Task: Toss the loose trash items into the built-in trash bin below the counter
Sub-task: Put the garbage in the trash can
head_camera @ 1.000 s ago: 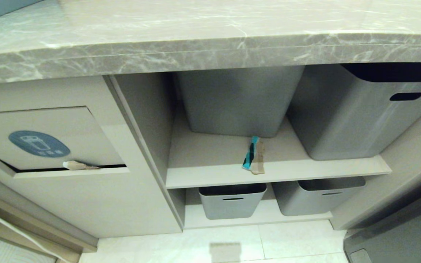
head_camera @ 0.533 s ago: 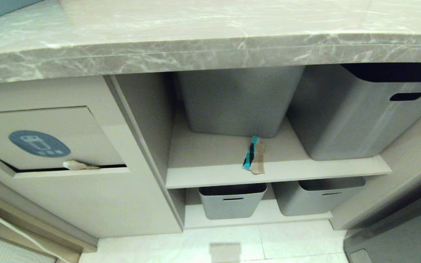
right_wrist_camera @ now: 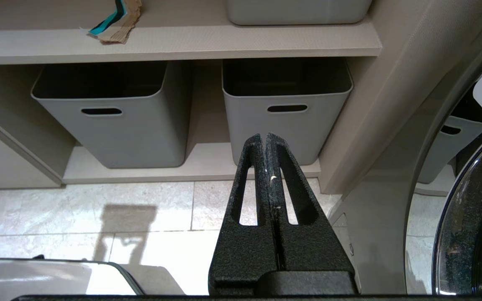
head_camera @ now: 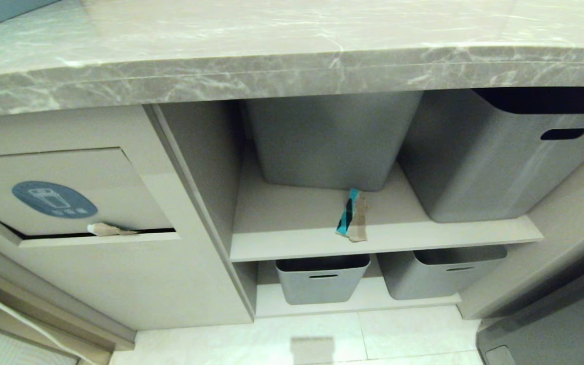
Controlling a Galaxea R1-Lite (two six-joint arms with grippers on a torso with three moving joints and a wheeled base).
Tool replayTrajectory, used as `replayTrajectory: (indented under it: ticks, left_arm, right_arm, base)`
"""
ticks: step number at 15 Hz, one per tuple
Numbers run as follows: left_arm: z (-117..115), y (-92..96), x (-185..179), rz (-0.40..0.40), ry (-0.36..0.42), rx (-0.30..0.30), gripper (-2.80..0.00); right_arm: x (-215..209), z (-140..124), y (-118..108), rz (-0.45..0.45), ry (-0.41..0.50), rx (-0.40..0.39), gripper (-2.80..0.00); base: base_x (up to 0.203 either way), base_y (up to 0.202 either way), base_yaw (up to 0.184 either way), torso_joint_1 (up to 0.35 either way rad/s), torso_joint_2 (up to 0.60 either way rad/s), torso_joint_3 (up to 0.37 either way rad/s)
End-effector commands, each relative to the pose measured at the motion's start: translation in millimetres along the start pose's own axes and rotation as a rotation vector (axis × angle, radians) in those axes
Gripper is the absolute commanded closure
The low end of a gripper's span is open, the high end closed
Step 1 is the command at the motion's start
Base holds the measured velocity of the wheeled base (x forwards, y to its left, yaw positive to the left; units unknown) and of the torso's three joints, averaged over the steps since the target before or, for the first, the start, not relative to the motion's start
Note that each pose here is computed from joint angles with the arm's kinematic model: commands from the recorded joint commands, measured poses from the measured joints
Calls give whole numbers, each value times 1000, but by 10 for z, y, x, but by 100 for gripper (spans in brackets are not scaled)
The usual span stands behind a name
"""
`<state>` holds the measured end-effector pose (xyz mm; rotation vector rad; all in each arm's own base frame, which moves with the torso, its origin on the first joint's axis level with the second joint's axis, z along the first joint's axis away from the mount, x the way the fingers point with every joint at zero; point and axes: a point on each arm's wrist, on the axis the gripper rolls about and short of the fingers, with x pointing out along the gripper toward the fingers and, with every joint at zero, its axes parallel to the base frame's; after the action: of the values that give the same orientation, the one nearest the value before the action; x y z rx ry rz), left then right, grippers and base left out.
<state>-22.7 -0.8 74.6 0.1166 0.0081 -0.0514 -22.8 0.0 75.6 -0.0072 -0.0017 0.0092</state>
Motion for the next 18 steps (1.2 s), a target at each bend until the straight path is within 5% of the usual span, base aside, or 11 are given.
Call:
replayTrajectory:
  ticks: [1, 18]
  left_arm:
    - [-1, 0, -2, 0, -2, 1, 0]
    - [1, 1, -2, 5, -3, -37, 0]
  right_arm:
    - [-1, 0, 0, 1, -1, 0, 0]
    - [-1, 0, 0, 1, -1, 0, 0]
  base:
    - [0, 0, 0, 0, 0, 0]
    - [0, 0, 0, 1, 1, 85]
